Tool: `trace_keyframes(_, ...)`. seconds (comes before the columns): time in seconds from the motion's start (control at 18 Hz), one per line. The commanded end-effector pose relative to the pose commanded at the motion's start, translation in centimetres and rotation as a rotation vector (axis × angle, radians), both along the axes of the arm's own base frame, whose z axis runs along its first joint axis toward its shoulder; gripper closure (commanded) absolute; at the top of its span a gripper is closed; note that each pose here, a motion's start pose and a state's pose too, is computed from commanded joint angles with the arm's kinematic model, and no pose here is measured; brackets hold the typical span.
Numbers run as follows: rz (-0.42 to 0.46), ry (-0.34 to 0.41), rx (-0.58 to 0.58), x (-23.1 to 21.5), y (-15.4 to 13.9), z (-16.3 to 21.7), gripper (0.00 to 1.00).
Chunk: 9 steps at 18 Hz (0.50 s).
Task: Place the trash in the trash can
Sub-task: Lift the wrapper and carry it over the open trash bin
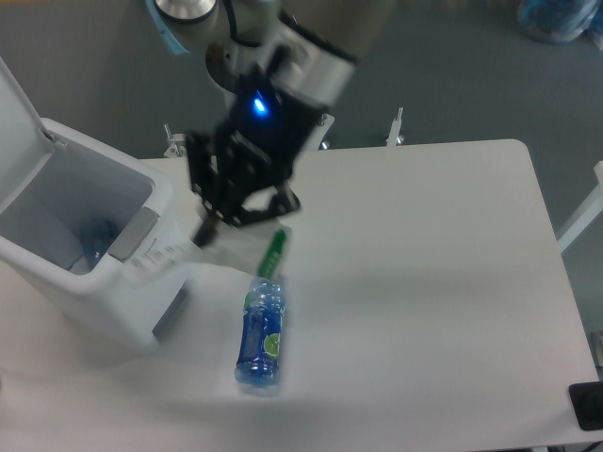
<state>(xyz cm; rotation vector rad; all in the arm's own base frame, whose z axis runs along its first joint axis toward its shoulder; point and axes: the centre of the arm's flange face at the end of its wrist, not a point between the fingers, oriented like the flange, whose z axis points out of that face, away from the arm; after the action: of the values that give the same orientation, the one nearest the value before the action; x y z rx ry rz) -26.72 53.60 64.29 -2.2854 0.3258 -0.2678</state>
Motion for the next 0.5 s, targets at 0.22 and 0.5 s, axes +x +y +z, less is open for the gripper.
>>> trace_keyframes(0.22, 0.016, -0.081, -0.010, 4.0, 0.4, 0.5, 1.00)
trace_keyframes(0.5, 0.047, -0.132, -0.026, 7.3, -0.6, -0.4, 1.00)
